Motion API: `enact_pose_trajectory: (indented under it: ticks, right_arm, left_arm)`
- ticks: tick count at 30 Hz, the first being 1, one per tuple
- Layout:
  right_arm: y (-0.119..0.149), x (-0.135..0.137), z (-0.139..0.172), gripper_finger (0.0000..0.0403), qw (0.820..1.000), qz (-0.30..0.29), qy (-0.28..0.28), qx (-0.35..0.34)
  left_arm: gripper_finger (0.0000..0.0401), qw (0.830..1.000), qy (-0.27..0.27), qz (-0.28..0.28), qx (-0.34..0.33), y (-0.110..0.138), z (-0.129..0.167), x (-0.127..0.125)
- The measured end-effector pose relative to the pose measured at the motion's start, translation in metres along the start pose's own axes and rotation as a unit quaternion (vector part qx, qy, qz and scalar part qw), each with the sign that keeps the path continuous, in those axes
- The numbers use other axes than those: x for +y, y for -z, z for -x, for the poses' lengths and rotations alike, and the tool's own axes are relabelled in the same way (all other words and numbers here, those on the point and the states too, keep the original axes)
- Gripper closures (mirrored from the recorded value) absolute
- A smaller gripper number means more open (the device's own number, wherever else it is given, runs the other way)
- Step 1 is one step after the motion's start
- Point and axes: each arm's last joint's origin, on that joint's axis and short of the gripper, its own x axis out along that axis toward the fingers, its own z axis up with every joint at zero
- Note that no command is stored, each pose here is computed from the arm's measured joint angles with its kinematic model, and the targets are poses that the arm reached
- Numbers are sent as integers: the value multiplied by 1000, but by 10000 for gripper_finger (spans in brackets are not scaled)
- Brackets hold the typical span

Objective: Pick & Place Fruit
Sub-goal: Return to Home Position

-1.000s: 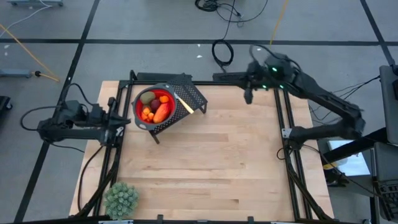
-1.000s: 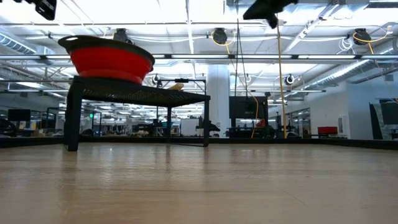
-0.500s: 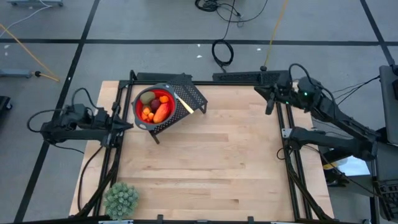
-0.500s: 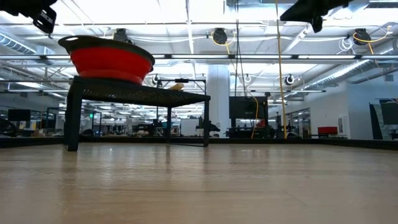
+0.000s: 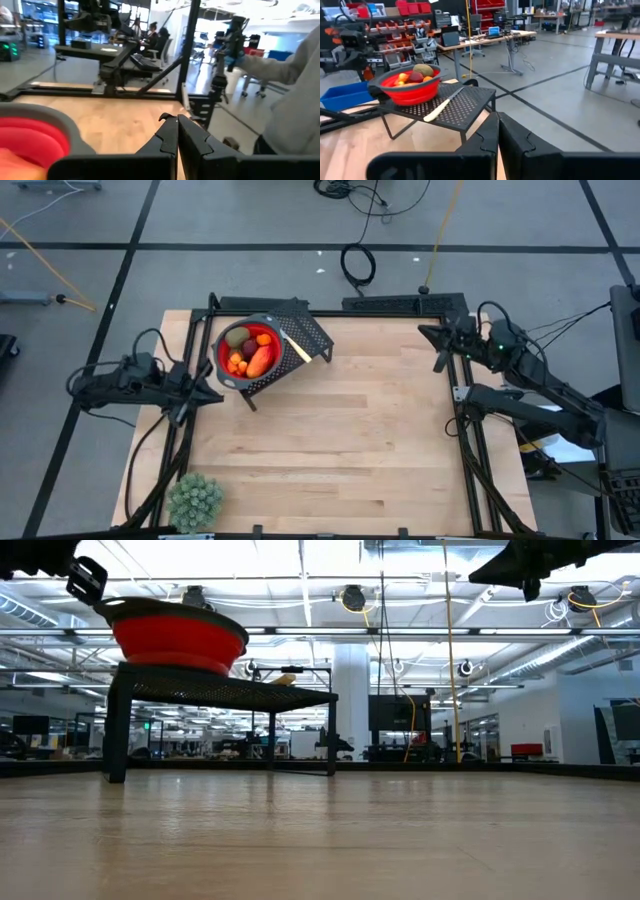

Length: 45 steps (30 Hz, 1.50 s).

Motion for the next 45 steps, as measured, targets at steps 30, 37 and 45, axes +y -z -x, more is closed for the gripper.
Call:
enact_pose_trajectory:
  ticks: [30, 37, 45]
  right_arm:
    - [6, -3, 2, 403, 999, 26, 42, 22]
    - [8, -3, 2, 403, 998, 6, 43, 34]
    - [8, -3, 2, 403, 998, 24, 43, 35]
  left_arm:
    - [393, 978, 191, -21, 86, 25, -4, -15]
    - [393, 974, 220, -8, 48, 35, -13, -15]
    - [393, 973, 232, 1, 17, 57, -25, -17]
